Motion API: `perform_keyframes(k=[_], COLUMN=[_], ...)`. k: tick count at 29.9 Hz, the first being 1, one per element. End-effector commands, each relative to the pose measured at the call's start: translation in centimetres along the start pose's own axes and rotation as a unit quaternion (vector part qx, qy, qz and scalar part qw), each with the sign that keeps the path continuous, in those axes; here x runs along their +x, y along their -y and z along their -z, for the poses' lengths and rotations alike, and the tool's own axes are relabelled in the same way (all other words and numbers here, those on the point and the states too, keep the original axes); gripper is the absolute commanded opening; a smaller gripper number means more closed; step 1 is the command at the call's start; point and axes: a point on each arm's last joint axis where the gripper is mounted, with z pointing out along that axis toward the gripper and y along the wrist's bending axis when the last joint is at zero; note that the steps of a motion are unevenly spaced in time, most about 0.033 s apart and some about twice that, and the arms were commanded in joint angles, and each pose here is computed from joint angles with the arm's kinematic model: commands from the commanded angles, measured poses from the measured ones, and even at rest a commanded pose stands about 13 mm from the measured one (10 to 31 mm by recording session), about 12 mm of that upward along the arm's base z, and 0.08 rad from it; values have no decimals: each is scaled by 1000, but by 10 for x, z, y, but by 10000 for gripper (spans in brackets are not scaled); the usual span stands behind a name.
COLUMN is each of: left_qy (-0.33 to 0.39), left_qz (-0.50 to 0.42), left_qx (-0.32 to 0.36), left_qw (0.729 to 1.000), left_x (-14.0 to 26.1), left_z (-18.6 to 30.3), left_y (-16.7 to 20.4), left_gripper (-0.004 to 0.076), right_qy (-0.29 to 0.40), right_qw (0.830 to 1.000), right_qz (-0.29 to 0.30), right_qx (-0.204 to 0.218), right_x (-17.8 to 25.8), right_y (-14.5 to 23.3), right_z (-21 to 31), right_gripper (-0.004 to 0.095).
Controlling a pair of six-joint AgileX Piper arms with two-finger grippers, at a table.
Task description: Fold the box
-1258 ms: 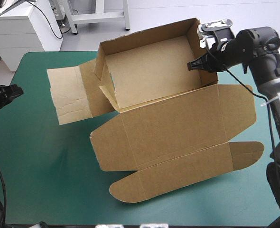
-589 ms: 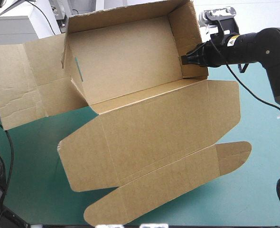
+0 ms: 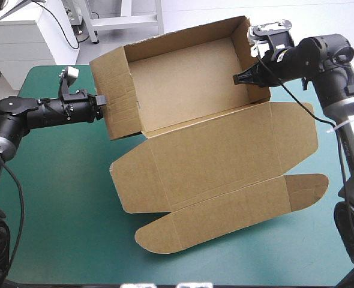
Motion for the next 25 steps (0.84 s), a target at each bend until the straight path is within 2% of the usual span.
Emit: perform_keyframes(k=[1, 7, 9, 12, 17, 18, 20, 25], left_qy=[33, 44, 41, 35, 40, 41, 42, 31], left_qz=[-19, -18, -18, -22, -21, -21, -14, -19], left_qx=[55, 76, 80, 95, 145, 154, 179, 165], left_qw=[998, 996, 996, 995, 988, 987, 983, 986], left_x=[-8, -11, -10, -10, -15, -15, -16, -14], left_z=[6, 6, 6, 7, 11, 12, 13, 12], left_y=[38, 43, 44, 49, 62, 64, 69, 66], left_gripper=[-8, -3, 22, 124, 409, 446, 501, 509], right_qy=[58, 40, 40, 40, 37, 37, 36, 30], right_qw=[998, 999, 999, 999, 999, 999, 999, 999], right_qz=[-6, -7, -7, -4, -2, -2, -2, -2], right_qx=[3, 2, 3, 9, 14, 14, 15, 15], right_x=[-11, -9, -9, -9, -9, -9, -8, -7], right_y=[0, 1, 1, 2, 3, 3, 3, 3], right_z=[21, 10, 11, 11, 11, 11, 10, 10], right_gripper=[-19, -19, -19, -19, -19, -18, -19, -19])
